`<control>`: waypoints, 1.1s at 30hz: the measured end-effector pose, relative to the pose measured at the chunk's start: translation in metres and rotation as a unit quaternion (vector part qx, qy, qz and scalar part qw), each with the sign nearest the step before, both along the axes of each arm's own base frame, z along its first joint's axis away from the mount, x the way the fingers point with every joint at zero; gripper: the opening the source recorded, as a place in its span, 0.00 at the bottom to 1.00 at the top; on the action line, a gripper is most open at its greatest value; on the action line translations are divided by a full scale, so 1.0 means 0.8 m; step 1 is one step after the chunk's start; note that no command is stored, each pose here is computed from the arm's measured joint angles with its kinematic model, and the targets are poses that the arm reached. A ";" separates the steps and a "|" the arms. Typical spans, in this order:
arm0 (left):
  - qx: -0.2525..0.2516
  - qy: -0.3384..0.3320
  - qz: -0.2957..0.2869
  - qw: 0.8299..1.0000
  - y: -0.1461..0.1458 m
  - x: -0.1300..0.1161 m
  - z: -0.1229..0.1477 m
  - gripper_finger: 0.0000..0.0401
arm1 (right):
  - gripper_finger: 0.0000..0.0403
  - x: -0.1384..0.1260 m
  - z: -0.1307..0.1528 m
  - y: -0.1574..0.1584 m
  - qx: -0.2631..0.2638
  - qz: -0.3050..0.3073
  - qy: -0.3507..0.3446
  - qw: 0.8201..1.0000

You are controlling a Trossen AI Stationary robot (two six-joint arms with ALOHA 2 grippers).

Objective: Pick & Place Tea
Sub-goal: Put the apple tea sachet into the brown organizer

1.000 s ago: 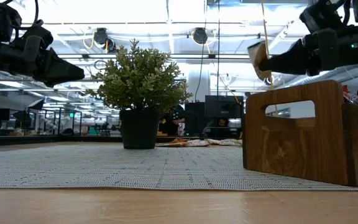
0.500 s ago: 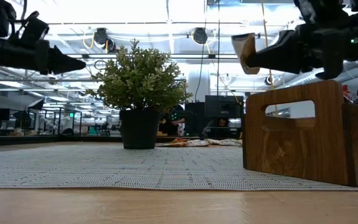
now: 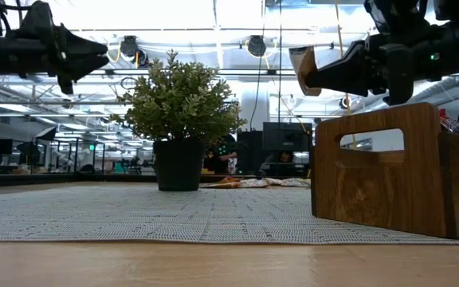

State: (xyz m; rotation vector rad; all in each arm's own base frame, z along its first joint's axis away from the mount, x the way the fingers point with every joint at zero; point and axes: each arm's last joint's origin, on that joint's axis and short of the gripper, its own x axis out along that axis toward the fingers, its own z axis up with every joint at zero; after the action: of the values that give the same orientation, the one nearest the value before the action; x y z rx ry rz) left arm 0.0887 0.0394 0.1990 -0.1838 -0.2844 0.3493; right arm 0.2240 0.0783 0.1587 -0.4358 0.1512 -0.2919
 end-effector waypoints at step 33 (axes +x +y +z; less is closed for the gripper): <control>0.217 0.319 -0.112 0.916 -0.155 0.264 0.108 0.37 | 0.01 0.006 0.004 -0.020 -0.024 -0.034 -0.007 0.999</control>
State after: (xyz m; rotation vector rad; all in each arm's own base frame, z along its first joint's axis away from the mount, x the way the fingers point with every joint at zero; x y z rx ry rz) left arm 0.3000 -0.0845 0.2852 0.3372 0.3101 0.0962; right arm 0.2291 0.0624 0.1622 -0.4766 0.1458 -0.3651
